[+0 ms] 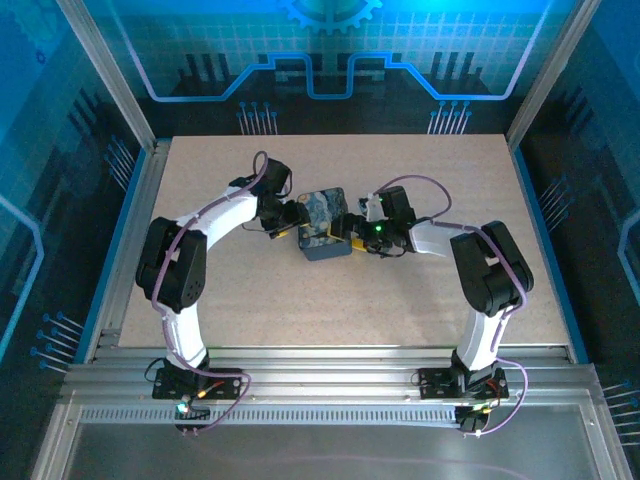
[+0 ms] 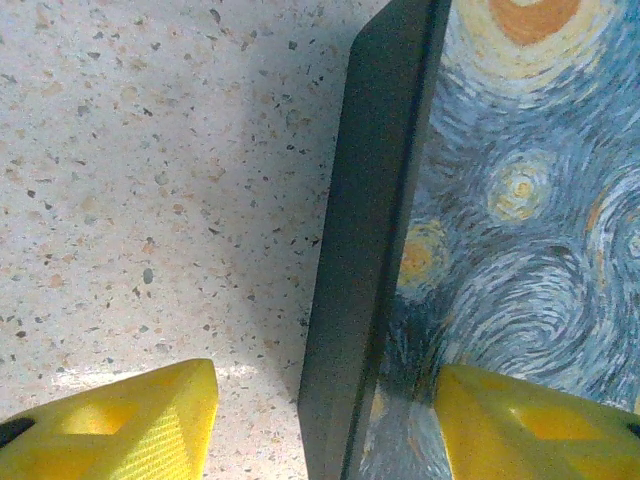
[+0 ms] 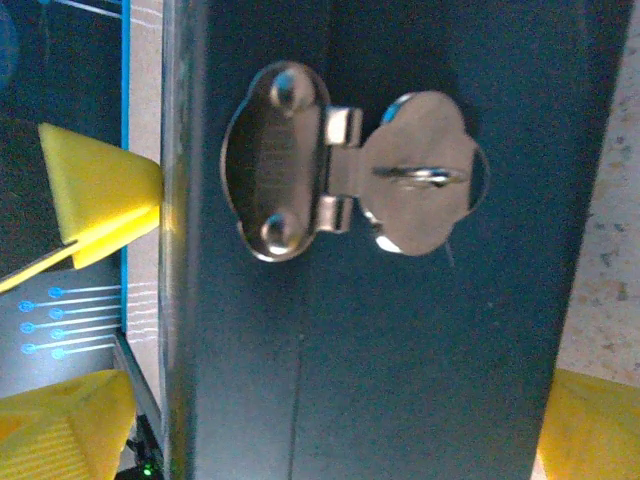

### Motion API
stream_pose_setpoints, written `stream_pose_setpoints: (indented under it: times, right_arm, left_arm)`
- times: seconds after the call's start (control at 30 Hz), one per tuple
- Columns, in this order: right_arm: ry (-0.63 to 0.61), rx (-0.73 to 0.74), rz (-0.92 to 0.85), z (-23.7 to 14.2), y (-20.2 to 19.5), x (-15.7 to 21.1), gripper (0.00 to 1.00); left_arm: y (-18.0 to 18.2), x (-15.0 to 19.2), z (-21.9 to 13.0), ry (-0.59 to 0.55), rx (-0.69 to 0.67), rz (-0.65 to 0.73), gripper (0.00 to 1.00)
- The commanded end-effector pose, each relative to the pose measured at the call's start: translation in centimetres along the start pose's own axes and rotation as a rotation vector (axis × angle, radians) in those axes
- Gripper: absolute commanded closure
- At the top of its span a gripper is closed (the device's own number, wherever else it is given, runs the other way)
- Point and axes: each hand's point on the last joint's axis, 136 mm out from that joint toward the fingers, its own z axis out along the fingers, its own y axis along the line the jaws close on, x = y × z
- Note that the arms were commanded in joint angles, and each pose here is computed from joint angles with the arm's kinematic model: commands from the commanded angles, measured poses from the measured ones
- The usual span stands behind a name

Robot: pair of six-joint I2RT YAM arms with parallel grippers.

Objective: Unlock a padlock with a key

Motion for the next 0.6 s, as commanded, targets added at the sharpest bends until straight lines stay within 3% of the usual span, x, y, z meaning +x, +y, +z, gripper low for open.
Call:
stream_pose_setpoints:
  times: [0.0,0.3,0.57]
  right_arm:
    - [-0.012,-0.018,0.002,-1.6,1.1,-1.2,0.0]
    - [0.013,0.015,-0.032,-1.4,1.3,-0.5,0.0]
    - [0.053,-0.068,-0.093,1.2,6.2,0.7,0.0]
  left_arm:
    - [4.1,1.1,2.5,0.063,-0.145,-0.041,0.4]
    - [3.7,0.5,2.3,0.06,-0.129,-0.045,0.4]
    - [3.8,-2.7,-3.5,-0.061,-0.096,-0.048,0.39]
